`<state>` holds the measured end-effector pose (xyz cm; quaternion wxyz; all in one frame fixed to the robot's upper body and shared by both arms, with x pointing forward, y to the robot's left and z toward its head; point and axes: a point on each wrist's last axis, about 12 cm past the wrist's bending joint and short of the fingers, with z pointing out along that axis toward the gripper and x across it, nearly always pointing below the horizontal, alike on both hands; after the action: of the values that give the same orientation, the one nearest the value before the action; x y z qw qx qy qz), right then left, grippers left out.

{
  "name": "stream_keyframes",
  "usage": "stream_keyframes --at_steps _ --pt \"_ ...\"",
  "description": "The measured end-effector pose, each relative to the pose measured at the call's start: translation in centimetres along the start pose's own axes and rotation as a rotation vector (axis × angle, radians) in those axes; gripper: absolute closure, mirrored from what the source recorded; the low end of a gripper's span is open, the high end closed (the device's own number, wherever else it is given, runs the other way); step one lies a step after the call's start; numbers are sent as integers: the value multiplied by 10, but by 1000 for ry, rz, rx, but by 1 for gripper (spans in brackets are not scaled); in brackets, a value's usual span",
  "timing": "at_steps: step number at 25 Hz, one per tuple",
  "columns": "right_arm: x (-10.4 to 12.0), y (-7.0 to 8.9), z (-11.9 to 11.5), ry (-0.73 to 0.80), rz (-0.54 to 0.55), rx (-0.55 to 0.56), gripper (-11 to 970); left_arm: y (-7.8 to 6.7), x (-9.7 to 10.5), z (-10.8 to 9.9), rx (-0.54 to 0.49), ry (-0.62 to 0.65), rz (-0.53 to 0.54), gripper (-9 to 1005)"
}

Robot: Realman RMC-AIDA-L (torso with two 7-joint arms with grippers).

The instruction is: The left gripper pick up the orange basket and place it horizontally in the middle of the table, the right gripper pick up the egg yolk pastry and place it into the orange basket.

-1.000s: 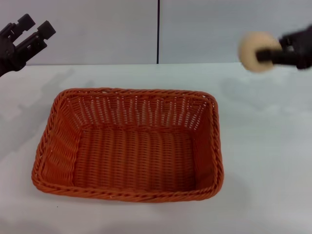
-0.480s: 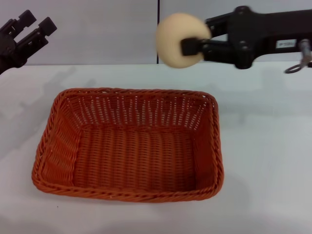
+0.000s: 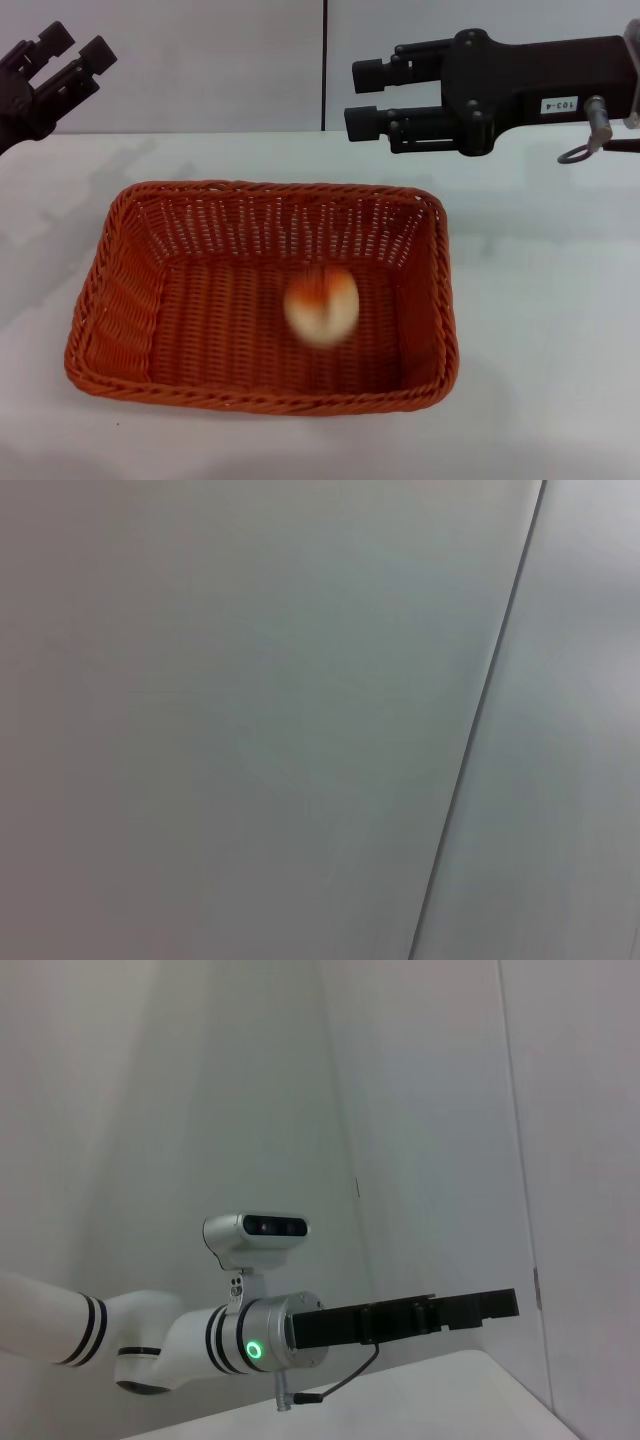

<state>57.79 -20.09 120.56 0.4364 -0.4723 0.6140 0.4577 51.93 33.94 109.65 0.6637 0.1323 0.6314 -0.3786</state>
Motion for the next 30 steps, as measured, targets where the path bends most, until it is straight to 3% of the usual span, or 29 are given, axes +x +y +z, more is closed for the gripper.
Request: stream_keyframes --at_steps 6,13,14,16,18,19,20,24,29,30 --pt "5 0 -13 -35 -15 47 391 0 0 0 -1 0 -1 183" --pt "22 6 -58 -271 -109 204 392 0 -2 0 -1 -23 7 183" --pt "34 7 -73 -363 -152 282 393 0 -3 0 0 -32 8 183" --pt "39 8 -80 -402 -172 322 393 -1 -3 1 0 -45 8 183" --pt "55 8 -93 -491 -213 429 394 -4 -1 1 -5 -109 4 183" --pt "70 7 -104 -554 -231 539 394 -4 -1 1 -7 -116 5 183" --pt "70 7 -104 -554 -231 539 394 -4 -1 1 -11 -131 9 183" --pt "96 5 -120 -638 -238 761 395 -7 2 1 -16 -170 28 183" --pt "113 2 -126 -716 -247 966 395 -11 5 -3 -37 -230 68 183" --pt "113 2 -126 -716 -247 966 395 -11 5 -4 -46 -242 77 183"
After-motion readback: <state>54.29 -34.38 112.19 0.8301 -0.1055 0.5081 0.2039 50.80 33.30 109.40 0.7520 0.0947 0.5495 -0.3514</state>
